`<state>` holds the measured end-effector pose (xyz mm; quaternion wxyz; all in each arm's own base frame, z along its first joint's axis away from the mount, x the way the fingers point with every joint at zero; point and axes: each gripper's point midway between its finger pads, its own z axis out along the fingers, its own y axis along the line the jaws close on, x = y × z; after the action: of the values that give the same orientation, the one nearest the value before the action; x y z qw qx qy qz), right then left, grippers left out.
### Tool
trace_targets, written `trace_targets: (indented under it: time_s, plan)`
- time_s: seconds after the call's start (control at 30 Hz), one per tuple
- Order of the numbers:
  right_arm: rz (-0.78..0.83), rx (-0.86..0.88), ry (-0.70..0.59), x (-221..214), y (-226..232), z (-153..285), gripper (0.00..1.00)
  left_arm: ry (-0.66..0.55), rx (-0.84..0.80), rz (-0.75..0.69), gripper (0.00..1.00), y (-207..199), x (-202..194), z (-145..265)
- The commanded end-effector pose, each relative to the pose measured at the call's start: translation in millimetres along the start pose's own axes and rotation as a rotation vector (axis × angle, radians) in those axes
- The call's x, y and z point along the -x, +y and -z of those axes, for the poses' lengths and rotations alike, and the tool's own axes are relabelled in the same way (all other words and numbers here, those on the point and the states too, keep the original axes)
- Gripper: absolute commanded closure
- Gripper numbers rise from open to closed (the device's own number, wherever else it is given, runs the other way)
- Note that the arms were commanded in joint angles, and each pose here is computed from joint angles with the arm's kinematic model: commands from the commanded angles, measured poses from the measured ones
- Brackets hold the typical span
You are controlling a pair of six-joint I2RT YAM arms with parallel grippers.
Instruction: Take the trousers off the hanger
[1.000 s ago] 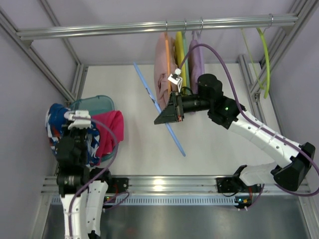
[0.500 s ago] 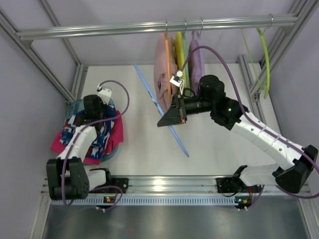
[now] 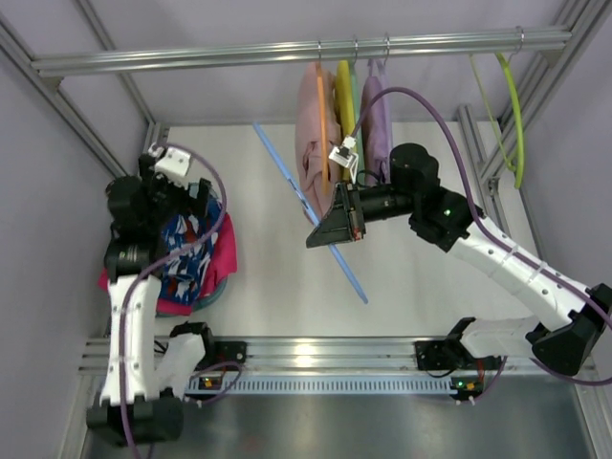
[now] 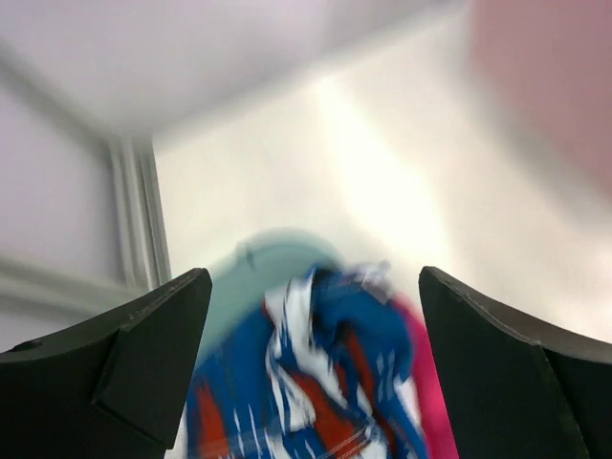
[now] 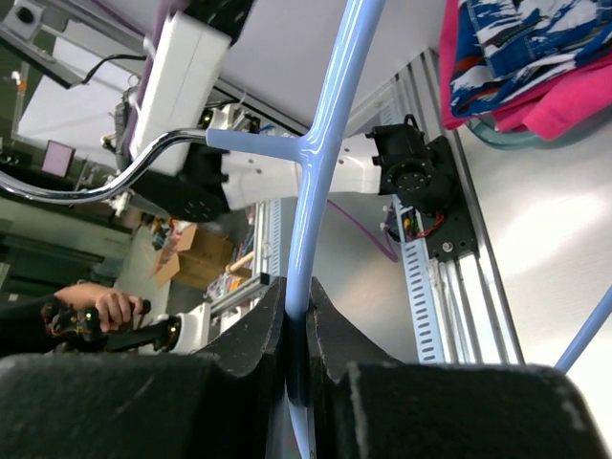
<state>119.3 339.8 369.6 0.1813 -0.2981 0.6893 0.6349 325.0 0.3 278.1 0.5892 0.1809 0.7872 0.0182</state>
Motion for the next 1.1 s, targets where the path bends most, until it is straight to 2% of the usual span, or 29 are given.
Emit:
trace_targets:
  time_s: [0.0,0.1,0.17,0.3,0.47,0.67,0.8,0.93,1.07]
  plan:
    - [0.083,0.114,-0.035,15.1,28.5,3.2,1.0,-0.347,-0.297,-0.147,0.05,-68.3,84.3,88.6]
    - [0.046,0.165,-0.01,14.3,32.5,-2.6,1.0,-0.491,-0.403,-0.268,0.07,-101.0,102.4,138.4]
    - [0.009,0.178,0.021,10.8,31.1,-8.6,1.0,-0.531,-0.448,-0.314,0.09,-113.6,104.6,155.3]
    - [-0.001,0.244,0.054,7.8,45.1,-22.3,1.0,-0.65,-0.502,-0.494,0.09,-134.3,108.4,184.2]
    - [-0.008,0.3,0.102,1.6,60.0,-43.3,1.0,-0.71,-0.512,-0.63,0.09,-140.2,107.9,188.3]
    - [-0.03,0.365,0.18,-14.3,77.7,-69.5,1.0,-0.743,-0.561,-0.704,0.09,-145.1,106.0,182.1]
    - [-0.036,0.402,0.222,-20.9,87.3,-81.2,1.0,-0.759,-0.592,-0.73,0.17,-147.1,106.0,178.2]
    - [-0.039,0.414,0.24,-22.1,90.6,-84.9,1.0,-0.755,-0.599,-0.739,0.34,-146.0,103.2,170.6]
    - [-0.018,0.411,0.244,-22.9,89.6,-83.1,1.0,-0.75,-0.584,-0.751,0.46,-144.7,99.0,167.1]
